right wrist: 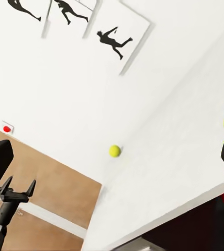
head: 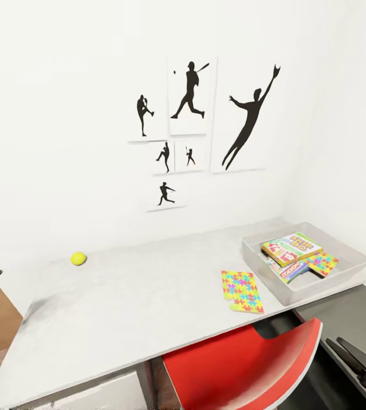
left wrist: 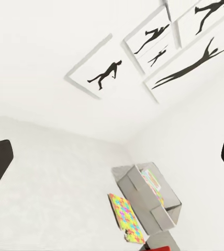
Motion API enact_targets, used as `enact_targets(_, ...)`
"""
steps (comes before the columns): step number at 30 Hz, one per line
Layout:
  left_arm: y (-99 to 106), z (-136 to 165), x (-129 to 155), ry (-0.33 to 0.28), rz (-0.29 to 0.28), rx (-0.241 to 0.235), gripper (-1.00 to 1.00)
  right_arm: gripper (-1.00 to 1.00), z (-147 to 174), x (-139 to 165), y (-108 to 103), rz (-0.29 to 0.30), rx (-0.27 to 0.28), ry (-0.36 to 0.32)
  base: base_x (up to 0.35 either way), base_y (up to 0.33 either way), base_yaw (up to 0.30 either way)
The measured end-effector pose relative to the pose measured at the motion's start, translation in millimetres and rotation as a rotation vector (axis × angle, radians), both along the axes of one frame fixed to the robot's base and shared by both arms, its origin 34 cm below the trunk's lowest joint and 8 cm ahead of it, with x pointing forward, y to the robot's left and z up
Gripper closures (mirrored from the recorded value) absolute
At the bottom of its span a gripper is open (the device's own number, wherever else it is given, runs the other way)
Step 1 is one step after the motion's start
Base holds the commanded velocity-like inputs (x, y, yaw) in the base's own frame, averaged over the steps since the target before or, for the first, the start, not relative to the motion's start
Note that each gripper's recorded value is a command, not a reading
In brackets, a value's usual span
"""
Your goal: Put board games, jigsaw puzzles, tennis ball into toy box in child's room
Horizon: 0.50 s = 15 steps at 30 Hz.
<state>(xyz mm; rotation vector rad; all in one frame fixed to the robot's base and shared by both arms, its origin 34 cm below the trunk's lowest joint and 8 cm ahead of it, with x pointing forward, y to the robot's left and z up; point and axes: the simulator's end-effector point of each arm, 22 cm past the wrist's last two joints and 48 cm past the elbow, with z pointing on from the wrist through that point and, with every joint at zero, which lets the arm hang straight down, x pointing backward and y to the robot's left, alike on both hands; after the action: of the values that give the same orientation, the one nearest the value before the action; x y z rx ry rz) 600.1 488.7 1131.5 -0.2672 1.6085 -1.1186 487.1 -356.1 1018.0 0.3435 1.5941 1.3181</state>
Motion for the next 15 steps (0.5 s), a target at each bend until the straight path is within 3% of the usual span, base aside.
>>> enact_targets(15,0.0,-10.1,4.1,0.022,0.000,0.000,-1.00,-1.00,-8.1,1.7,-0.1,0.000,-0.001,0.023,0.013,0.091,0.168)
